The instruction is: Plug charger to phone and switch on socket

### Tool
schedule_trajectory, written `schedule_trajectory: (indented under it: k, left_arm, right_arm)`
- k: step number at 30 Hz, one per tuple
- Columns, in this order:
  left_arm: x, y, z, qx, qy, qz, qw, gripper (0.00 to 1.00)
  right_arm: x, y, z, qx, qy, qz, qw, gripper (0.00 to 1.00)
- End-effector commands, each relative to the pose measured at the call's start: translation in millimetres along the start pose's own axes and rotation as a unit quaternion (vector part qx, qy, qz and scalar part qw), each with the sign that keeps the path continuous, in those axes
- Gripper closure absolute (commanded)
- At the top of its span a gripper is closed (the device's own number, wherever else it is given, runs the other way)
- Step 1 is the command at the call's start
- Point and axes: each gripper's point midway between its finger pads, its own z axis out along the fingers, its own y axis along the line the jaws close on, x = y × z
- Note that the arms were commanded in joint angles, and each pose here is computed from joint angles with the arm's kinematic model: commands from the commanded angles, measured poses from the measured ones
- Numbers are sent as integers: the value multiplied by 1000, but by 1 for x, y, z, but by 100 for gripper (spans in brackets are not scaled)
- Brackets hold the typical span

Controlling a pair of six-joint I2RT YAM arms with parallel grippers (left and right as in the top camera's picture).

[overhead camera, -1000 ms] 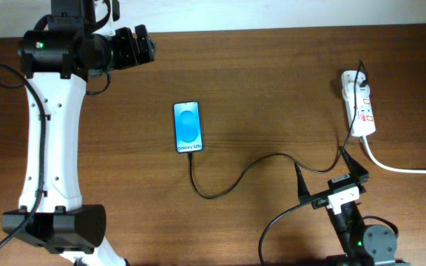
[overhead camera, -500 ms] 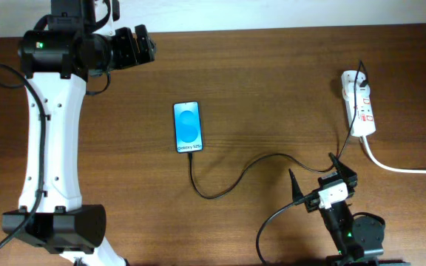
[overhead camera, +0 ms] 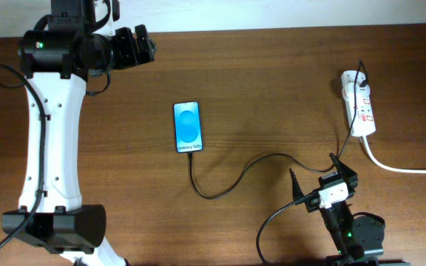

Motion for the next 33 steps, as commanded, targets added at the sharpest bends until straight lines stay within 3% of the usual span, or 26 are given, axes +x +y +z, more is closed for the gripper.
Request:
schedule_trajectory:
  k: [1, 9, 16, 20, 25, 33]
  left_arm:
    - [-2, 2, 0, -4, -3, 2, 1000, 1]
    - [-1, 11, 0, -31, -4, 4, 1000, 1]
    - [-11, -1, -33, -24, -60, 186, 980, 0]
    - [-8, 1, -46, -14, -152, 211, 965, 1]
    - [33, 16, -41, 2, -242, 230, 943, 1]
    - [120, 44, -36, -26, -363, 307, 879, 1]
  right_arm:
    - [3, -3, 0, 9, 3, -2, 1000, 2]
    - [3, -3, 0, 9, 3, -2, 1000, 1]
    - [3, -3, 0, 9, 3, -3, 1000, 2]
    - [3, -3, 0, 9, 3, -3, 1000, 2]
    - [3, -3, 0, 9, 3, -3, 1000, 2]
    - [3, -3, 0, 9, 3, -2, 1000, 2]
